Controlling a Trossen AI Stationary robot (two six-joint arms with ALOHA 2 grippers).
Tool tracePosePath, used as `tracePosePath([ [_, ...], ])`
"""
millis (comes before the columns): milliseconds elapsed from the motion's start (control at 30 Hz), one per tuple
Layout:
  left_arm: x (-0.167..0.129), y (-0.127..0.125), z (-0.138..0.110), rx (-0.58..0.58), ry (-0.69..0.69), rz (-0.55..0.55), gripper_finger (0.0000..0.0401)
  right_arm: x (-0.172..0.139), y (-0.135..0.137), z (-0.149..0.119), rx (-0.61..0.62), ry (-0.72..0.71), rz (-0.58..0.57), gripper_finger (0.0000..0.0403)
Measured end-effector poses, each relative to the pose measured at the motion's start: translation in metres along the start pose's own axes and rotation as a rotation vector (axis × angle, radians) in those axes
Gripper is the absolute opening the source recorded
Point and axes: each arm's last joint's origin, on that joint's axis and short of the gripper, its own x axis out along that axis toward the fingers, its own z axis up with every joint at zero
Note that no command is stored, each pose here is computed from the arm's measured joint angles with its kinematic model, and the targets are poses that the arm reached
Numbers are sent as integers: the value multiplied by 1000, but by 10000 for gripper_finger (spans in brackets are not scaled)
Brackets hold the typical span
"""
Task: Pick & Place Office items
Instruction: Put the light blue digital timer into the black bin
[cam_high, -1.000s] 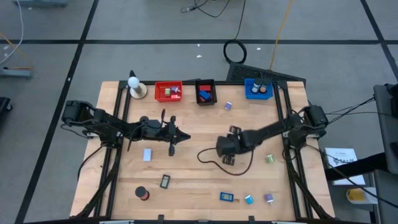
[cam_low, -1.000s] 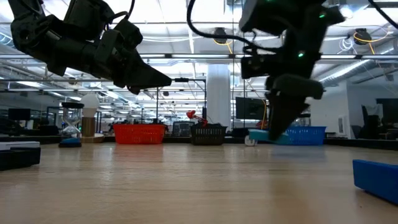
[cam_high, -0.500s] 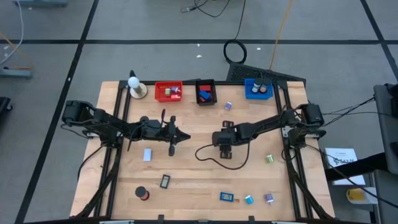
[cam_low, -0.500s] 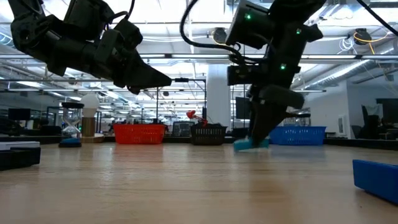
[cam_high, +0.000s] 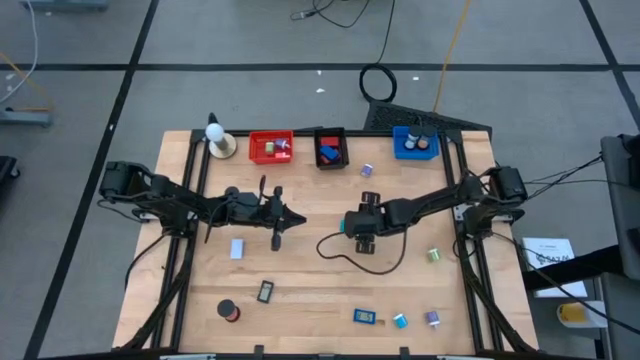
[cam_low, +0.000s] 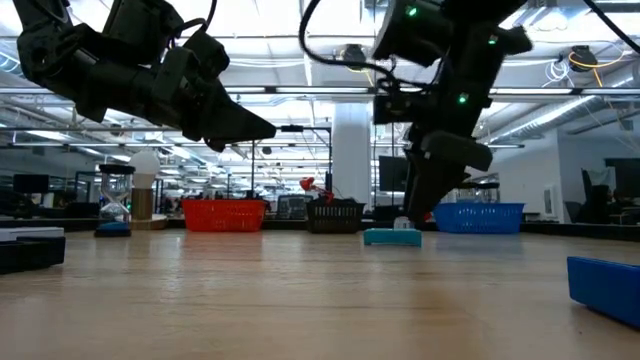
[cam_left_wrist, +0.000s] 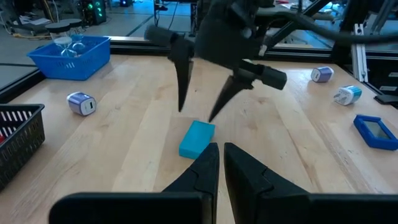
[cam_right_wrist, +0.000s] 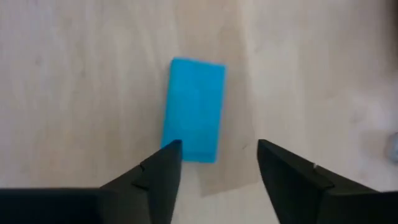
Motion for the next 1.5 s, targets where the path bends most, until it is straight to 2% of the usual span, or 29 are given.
tracePosePath([
  [133, 0, 0, 0, 0, 0, 0, 31, -5, 4, -9, 13, -123, -64, 144],
  [400, 0, 0, 0, 0, -2, 0, 31, -6, -5, -42, 195, -465, 9, 48],
  [567, 0, 0, 0, 0, -2, 0, 31, -7, -13, -61, 269, -592, 71, 17],
  [700, 0, 0, 0, 0, -3, 0, 31, -7, -17, -69, 336, -632, 94, 14],
  [867, 0, 0, 0, 0, -4, 0, 31, -6, -18, -72, 361, -630, 100, 52],
  [1233, 0, 0, 0, 0, -4, 0, 31, 15, -11, -77, 329, -544, 83, 191],
  [1500, 0, 0, 0, 0, -4, 0, 31, 13, -3, -78, 318, -551, 109, 279],
])
